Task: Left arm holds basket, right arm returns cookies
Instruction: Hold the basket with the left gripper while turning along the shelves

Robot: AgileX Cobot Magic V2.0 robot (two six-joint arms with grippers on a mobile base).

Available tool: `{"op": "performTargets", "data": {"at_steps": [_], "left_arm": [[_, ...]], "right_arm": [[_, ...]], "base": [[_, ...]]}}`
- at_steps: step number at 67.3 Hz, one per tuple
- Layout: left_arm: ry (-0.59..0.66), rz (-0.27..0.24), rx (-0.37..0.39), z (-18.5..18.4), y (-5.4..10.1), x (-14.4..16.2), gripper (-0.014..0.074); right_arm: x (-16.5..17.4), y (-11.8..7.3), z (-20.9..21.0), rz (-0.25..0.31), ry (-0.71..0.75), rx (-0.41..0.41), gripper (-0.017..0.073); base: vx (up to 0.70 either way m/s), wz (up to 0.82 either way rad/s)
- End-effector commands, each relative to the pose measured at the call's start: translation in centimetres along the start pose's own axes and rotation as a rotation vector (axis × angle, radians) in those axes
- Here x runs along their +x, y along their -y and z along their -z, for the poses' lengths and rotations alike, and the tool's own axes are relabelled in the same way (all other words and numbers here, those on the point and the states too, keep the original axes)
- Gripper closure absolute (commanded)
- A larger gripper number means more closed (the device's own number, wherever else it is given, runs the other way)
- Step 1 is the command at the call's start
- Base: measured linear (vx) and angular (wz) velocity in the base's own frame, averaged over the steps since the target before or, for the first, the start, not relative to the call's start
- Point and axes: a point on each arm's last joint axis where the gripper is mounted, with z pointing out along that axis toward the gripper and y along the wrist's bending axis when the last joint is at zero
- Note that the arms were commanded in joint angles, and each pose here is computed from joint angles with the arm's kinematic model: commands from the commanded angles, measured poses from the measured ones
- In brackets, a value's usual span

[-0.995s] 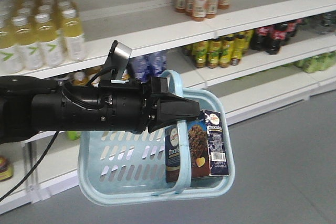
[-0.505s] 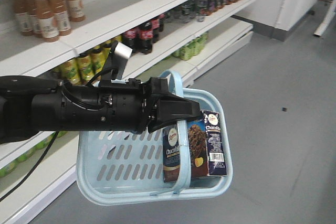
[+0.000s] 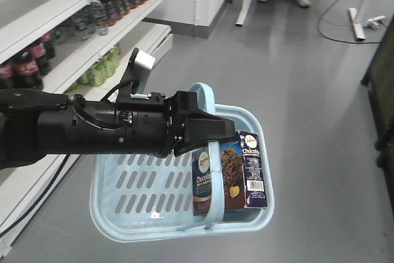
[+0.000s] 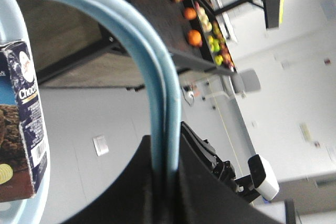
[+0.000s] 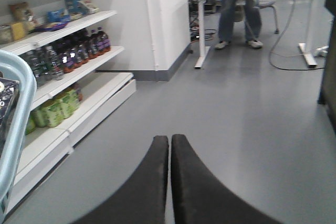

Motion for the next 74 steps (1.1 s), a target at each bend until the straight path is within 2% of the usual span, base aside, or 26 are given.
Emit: {"op": "performTargets", "data": {"at_steps": [1,41,74], "left_arm": [[0.053,0.006,0.148,0.9,3.28,-0.79,0.06],[0.05,0.004,0.151,0.9,3.3,-0.76,0.06],[0.051,0.005,0.151,0.9,3.31,-0.76,0.06]], "right_arm": [[-0.59,-0.04,0.05,0.008,0.075,-0.006,0.0563],[-0.6,-0.03,0.05,0.008,0.076,-0.005,0.0563],[-0.6,-0.03,0.05,0.008,0.076,-0.005,0.0563]], "base": [[0.14,-0.76],[0.17,-0.56],[0.35,-0.02]]}}
